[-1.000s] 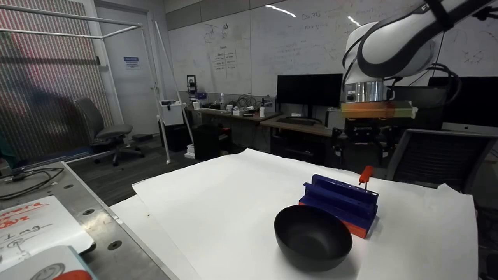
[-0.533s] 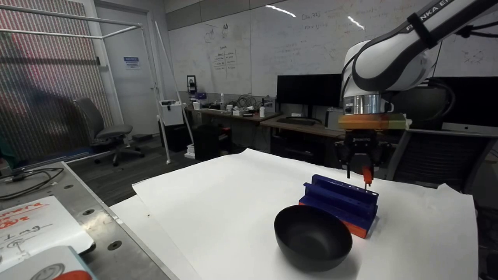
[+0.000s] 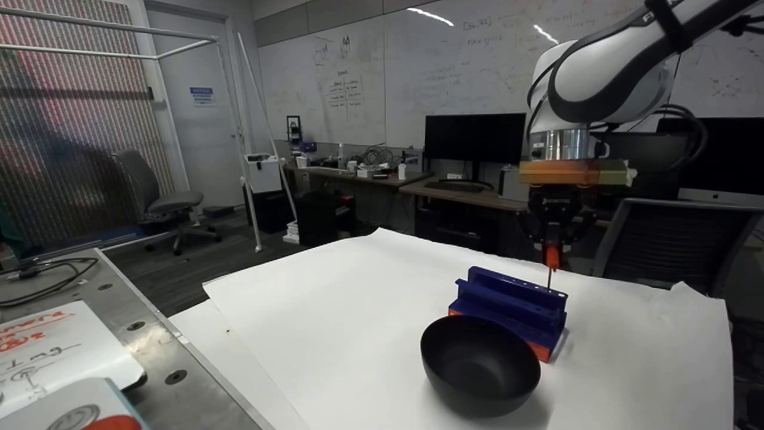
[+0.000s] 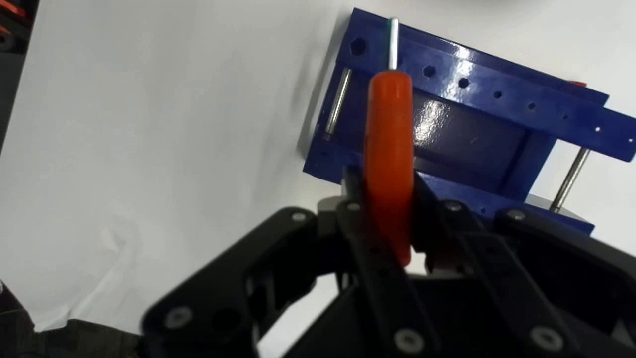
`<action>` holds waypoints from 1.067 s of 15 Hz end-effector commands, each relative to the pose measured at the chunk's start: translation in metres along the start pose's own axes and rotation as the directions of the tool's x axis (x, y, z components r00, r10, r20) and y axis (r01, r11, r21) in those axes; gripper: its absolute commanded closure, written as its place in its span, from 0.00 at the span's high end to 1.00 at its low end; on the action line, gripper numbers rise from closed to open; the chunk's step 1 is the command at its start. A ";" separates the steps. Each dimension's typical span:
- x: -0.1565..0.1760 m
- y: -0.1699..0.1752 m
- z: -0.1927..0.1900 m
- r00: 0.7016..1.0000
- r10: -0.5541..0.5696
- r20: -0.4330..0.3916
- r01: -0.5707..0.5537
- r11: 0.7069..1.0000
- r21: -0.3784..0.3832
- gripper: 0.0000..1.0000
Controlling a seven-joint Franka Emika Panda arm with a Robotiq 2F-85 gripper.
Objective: Remove the wrench from the tool box and put it in the bowl
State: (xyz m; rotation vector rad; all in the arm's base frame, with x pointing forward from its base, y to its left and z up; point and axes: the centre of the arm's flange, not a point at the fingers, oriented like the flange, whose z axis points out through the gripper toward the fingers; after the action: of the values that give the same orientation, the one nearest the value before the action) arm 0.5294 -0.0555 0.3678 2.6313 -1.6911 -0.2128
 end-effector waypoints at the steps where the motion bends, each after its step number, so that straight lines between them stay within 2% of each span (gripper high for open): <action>1: -0.033 0.018 -0.070 0.993 0.000 -0.120 0.007 0.998 0.057 0.06; 3: -0.053 0.019 -0.106 0.986 -0.083 -0.148 0.100 0.989 0.110 0.06; 5: -0.070 0.015 -0.132 0.973 -0.185 -0.141 0.209 0.961 0.182 0.06; 6: -0.076 0.012 -0.138 0.966 -0.220 -0.137 0.245 0.947 0.207 0.06; 8: -0.083 0.001 -0.133 0.950 -0.304 -0.072 0.312 0.914 0.259 0.06; 10: -0.086 -0.013 -0.110 0.925 -0.380 -0.001 0.363 0.884 0.294 0.06; 12: -0.094 -0.030 -0.073 0.886 -0.459 0.066 0.417 0.851 0.318 0.06; 16: -0.117 -0.063 0.006 0.767 -0.606 0.210 0.535 0.786 0.310 0.06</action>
State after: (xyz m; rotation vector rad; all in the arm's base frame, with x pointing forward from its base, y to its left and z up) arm 0.5214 0.0545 0.4118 3.3143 -1.1001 -0.2931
